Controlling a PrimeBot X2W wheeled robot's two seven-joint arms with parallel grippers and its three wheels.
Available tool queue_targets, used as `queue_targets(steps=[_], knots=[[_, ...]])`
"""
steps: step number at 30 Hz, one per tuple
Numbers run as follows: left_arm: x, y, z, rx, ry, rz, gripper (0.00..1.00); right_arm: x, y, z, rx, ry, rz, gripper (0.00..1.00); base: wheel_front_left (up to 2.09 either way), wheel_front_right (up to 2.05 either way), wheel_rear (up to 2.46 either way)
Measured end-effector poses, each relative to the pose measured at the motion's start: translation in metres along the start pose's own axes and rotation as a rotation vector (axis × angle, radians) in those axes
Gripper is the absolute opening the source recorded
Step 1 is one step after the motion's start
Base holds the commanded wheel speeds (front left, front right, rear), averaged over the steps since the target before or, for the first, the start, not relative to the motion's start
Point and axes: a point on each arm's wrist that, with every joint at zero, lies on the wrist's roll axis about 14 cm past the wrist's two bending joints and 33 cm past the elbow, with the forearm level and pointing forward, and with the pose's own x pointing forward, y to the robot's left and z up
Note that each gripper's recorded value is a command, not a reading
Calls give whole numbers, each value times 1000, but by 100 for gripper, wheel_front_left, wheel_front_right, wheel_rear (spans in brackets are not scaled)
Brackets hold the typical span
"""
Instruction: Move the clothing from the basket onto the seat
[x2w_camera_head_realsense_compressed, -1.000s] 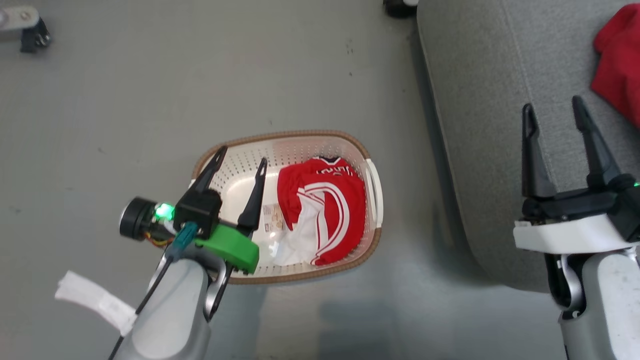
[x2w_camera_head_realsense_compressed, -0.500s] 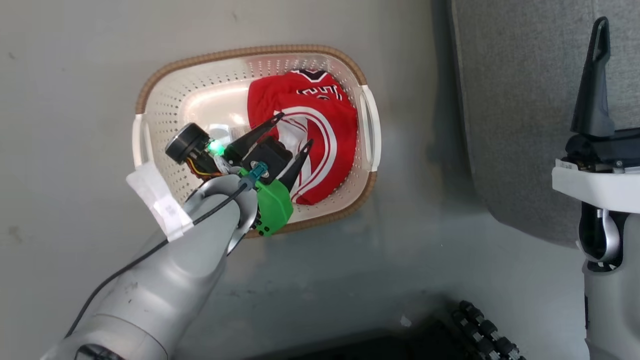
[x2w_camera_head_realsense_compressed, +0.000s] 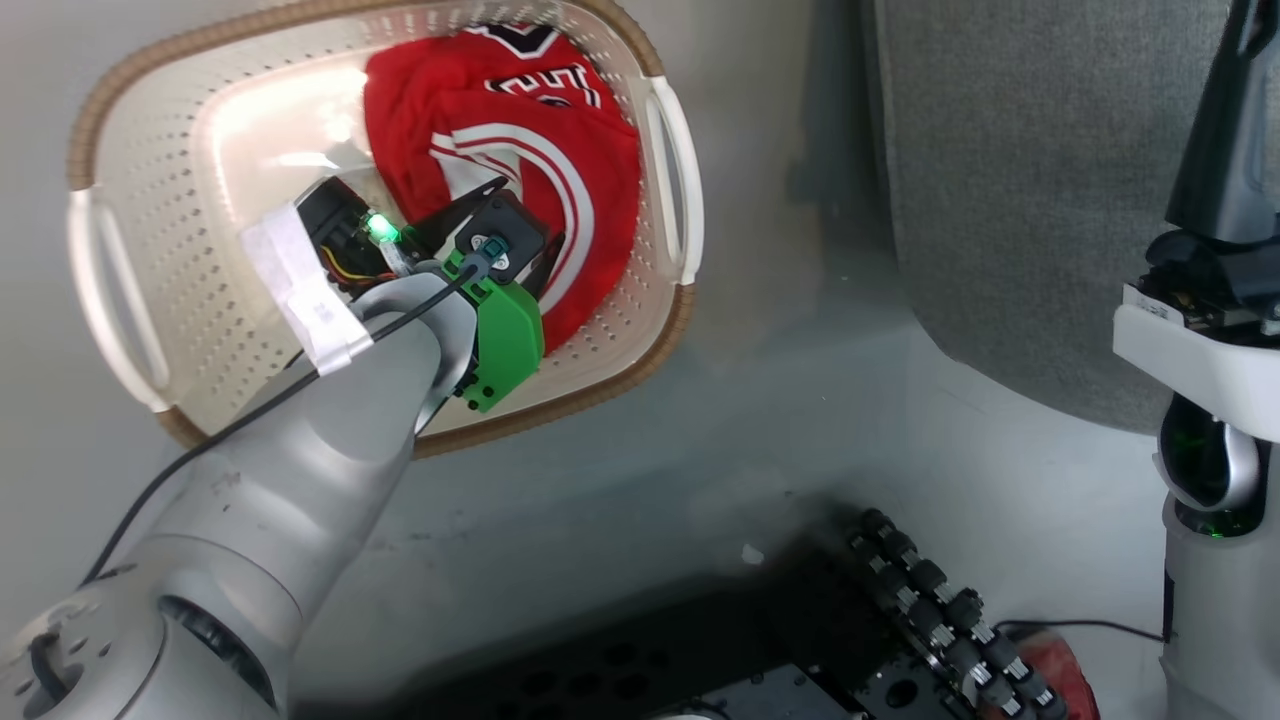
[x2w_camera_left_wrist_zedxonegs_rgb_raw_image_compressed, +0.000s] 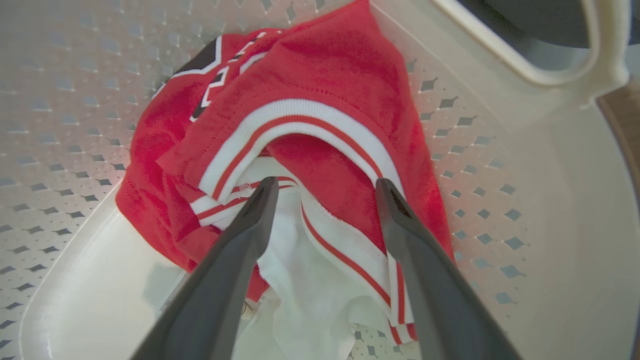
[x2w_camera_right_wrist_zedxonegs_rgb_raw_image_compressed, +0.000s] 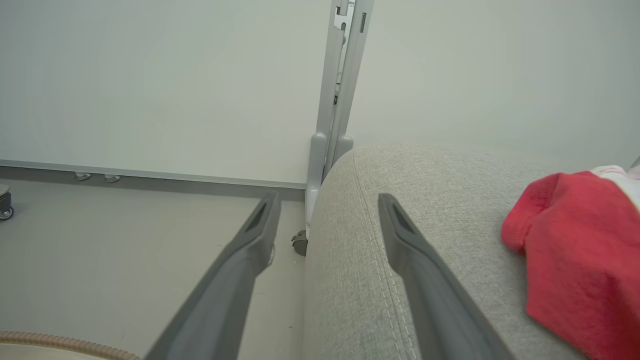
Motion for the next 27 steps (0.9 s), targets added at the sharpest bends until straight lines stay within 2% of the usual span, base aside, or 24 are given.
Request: queue_targets(steps=[6, 18, 19, 20, 21, 27], knots=[[15, 6, -24, 16, 99, -9, 100, 1, 1, 7, -43, -27, 16, 100, 0, 0, 0], [27, -21, -11, -88, 69, -75, 100, -3, 5, 7, -92, -18, 47, 100, 0, 0, 0], [27, -23, -10, -96, 71, -78, 83, -4, 5, 7, -92, -18, 49, 100, 0, 0, 0], [27, -23, -8, -120, 65, -78, 37, -4, 6, 8, -93, -18, 50, 100, 0, 0, 0], [28, -25, -6, -143, 60, -80, 0, -4, 6, 8, -94, -18, 50, 100, 0, 0, 0], [27, -27, -1, -172, 32, -95, 0, -4, 5, 10, -101, -22, 52, 100, 0, 0, 0]])
